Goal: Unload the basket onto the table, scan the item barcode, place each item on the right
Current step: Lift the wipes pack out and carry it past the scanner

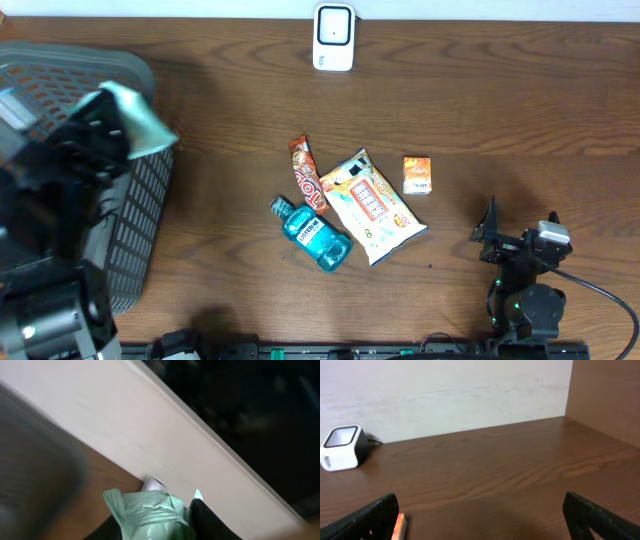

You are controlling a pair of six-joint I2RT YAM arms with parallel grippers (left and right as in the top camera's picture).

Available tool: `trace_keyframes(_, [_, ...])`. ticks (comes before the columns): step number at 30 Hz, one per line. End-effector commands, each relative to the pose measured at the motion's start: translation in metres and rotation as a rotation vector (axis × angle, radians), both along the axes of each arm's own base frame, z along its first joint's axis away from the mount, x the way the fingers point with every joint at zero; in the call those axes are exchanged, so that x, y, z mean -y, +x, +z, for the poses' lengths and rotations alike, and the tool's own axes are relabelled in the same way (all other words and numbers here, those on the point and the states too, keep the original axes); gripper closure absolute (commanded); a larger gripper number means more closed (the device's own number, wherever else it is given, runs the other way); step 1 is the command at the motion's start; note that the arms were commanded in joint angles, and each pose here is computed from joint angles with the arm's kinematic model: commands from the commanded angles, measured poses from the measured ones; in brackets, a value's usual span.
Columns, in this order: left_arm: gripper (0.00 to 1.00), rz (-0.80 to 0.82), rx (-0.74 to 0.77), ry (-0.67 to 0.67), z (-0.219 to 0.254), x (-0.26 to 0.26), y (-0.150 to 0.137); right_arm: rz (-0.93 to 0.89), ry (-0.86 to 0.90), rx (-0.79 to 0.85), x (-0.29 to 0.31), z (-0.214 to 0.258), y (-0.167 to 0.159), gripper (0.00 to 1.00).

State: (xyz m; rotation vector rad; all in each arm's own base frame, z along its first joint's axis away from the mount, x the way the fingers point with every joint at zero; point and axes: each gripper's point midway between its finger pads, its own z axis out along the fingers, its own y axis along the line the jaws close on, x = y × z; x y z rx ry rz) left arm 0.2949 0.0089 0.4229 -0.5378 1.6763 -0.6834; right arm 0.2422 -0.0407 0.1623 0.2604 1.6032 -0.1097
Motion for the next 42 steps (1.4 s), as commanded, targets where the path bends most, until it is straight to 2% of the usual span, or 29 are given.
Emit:
trace_keyframes(1, [0.66,-0.217,-0.013,-0.073,0.000,0.059,0.017,-0.004,-0.009,-0.003,0.001,0.000,0.000,0.01])
trace_keyframes(5, [0.66,-0.427,-0.026,-0.067,-0.013,0.134,0.044,-0.004,-0.009,-0.003,0.001,0.000,0.000,0.01])
trace_keyframes(10, [0.66,-0.569,-0.088,-0.059,-0.058,0.226,0.082,-0.004,-0.009,-0.003,0.001,0.000,0.000,0.01])
trace_keyframes(13, [0.66,-0.656,-0.076,-0.071,-0.084,0.280,0.100,-0.004,-0.009,-0.003,0.001,0.000,0.000,0.01])
trace_keyframes(17, [0.66,-0.735,-0.083,-0.148,-0.132,0.345,0.121,-0.004,-0.009,-0.003,0.001,0.000,0.000,0.01])
trace_keyframes(20, [0.66,-0.757,-0.124,-0.219,-0.174,0.375,0.132,-0.004,-0.009,-0.003,0.001,0.000,0.000,0.01])
trace_keyframes(25, [0.66,-0.772,-0.197,-0.362,-0.241,0.411,0.141,-0.004,-0.009,-0.003,0.001,0.000,0.000,0.01])
trace_keyframes(31, [0.65,-0.782,-0.298,-0.501,-0.297,0.436,0.133,-0.004,-0.009,-0.003,0.001,0.000,0.000,0.01])
trace_keyframes(35, [0.65,-0.793,-0.357,-0.505,-0.318,0.445,0.123,-0.004,-0.009,-0.003,0.001,0.000,0.000,0.01])
trace_keyframes(42, [0.62,-0.844,-0.339,-0.468,-0.317,0.443,0.121,-0.004,-0.009,-0.003,0.001,0.000,0.000,0.01])
